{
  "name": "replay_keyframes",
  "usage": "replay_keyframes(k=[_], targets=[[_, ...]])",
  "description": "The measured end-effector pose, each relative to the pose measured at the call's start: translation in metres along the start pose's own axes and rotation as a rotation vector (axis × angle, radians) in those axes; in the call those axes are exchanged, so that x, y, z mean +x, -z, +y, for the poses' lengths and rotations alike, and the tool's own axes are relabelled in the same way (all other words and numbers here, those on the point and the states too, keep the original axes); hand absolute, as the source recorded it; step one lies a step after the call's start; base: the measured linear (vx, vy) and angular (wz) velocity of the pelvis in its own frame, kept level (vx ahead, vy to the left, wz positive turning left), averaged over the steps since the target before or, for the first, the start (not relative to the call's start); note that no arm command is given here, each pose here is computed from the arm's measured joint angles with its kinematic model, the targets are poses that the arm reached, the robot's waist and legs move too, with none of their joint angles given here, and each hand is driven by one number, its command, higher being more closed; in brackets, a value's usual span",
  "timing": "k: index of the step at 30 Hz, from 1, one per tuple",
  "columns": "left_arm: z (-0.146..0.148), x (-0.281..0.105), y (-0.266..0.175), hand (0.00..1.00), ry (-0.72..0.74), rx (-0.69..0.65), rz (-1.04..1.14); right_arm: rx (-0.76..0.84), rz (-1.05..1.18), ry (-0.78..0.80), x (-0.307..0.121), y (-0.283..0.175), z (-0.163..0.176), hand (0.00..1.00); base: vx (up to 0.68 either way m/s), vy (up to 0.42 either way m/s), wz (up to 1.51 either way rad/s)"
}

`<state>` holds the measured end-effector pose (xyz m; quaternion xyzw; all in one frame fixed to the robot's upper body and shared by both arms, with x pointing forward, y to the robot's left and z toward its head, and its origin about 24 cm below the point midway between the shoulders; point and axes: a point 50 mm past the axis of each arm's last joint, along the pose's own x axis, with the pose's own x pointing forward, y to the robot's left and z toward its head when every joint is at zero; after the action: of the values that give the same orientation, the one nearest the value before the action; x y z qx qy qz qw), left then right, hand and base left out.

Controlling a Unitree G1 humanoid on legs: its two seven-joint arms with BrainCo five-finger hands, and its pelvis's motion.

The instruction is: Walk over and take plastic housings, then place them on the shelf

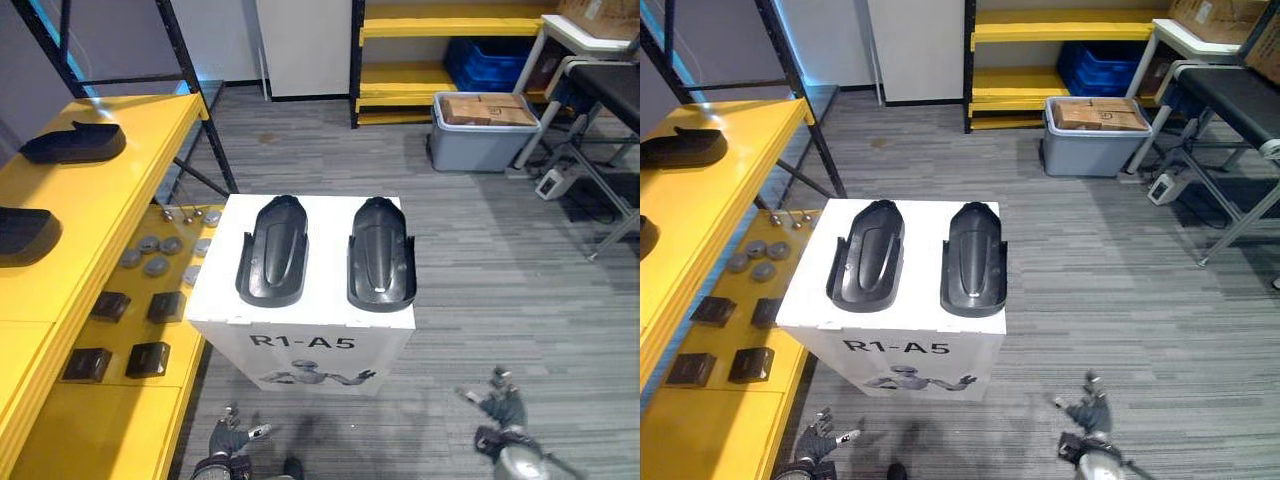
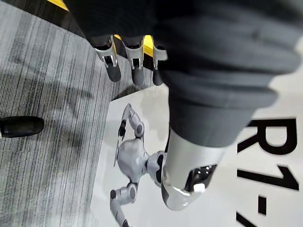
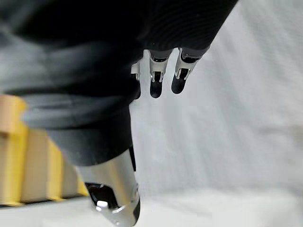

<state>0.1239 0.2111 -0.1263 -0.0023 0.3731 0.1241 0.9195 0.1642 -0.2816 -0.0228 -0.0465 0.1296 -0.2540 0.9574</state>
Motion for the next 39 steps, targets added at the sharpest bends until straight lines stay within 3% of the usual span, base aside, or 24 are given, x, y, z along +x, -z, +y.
replay_keyframes(k=[4,9,16,24,39], targets=[[0.003,-0.005,0.007,0.00,-0.003,0.010,0.016,-0.079,-0.194,0.053,0.003,-0.042,-0.011,0.00,0.03,0.004,-0.07],[0.004,-0.009,0.014,0.00,0.008,0.020,0.035,-0.104,-0.347,0.032,0.010,-0.079,-0.001,0.00,-0.05,0.001,-0.10],[0.004,-0.012,0.020,0.00,0.027,0.017,0.048,-0.114,-0.574,-0.157,0.030,-0.139,0.056,0.00,-0.09,-0.002,0.09],[-0.005,-0.015,0.024,0.00,0.058,0.013,0.058,-0.171,-0.450,-0.207,0.066,-0.136,0.100,0.00,-0.02,-0.003,0.18],[-0.018,-0.009,0.012,0.00,0.057,-0.018,0.022,-0.215,-0.284,-0.104,0.099,-0.151,0.148,0.00,-0.01,-0.003,0.05]])
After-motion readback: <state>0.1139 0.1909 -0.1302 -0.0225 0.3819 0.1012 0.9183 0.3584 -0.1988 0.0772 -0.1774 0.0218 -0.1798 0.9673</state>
